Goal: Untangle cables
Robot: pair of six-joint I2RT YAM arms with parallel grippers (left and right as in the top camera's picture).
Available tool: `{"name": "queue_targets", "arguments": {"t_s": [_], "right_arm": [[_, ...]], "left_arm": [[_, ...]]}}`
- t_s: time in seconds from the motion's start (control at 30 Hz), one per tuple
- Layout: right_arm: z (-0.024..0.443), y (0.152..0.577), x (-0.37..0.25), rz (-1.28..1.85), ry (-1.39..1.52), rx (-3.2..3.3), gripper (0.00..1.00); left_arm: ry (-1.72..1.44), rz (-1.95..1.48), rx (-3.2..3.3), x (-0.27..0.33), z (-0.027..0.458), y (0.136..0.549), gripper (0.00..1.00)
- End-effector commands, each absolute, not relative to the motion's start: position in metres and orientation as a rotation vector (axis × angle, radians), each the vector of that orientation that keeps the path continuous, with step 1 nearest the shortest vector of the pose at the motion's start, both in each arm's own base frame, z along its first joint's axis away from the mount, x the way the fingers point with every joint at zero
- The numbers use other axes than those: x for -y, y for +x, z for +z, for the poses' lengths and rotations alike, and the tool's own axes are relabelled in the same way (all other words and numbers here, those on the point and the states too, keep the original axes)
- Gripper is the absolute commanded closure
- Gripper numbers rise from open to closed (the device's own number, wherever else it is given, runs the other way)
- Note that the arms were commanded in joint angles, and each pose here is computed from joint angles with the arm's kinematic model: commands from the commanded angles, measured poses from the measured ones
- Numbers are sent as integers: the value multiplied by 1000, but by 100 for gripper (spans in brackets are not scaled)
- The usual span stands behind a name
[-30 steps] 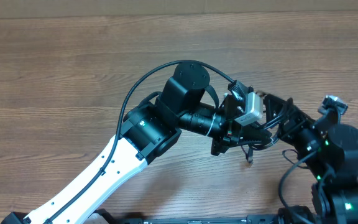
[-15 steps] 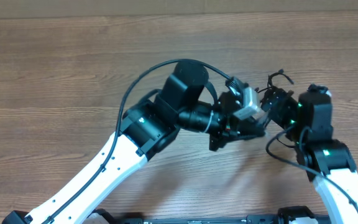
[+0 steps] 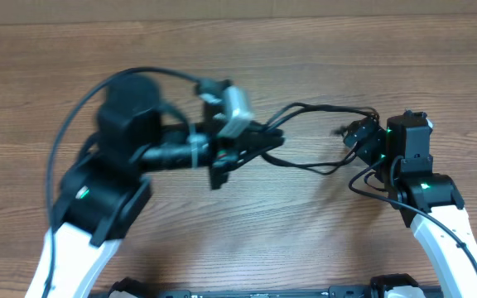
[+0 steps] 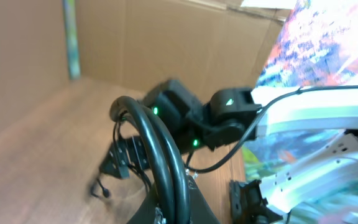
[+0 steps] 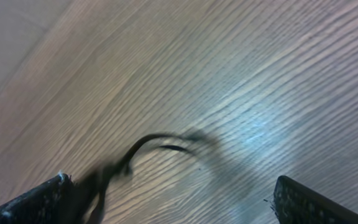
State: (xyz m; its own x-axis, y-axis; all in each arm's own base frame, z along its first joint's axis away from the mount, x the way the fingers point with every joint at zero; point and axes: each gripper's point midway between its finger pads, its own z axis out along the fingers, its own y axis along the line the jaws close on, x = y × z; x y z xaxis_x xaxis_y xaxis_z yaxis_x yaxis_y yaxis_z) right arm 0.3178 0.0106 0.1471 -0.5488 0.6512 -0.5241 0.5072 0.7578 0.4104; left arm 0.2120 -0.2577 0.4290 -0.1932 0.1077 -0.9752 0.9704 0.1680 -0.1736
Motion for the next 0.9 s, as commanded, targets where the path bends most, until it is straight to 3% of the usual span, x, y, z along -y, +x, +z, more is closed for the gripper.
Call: {"name": "queue_targets", "arguments": {"t_s": [0.0, 0.87], "right_arm": [[145, 317, 5, 202, 937, -2243, 0], [137, 306, 11, 139, 957, -2276, 0]], "left_arm": [[1088, -1106, -1371, 234, 467, 187, 96], [856, -887, -1454, 169, 475, 232, 96]]}}
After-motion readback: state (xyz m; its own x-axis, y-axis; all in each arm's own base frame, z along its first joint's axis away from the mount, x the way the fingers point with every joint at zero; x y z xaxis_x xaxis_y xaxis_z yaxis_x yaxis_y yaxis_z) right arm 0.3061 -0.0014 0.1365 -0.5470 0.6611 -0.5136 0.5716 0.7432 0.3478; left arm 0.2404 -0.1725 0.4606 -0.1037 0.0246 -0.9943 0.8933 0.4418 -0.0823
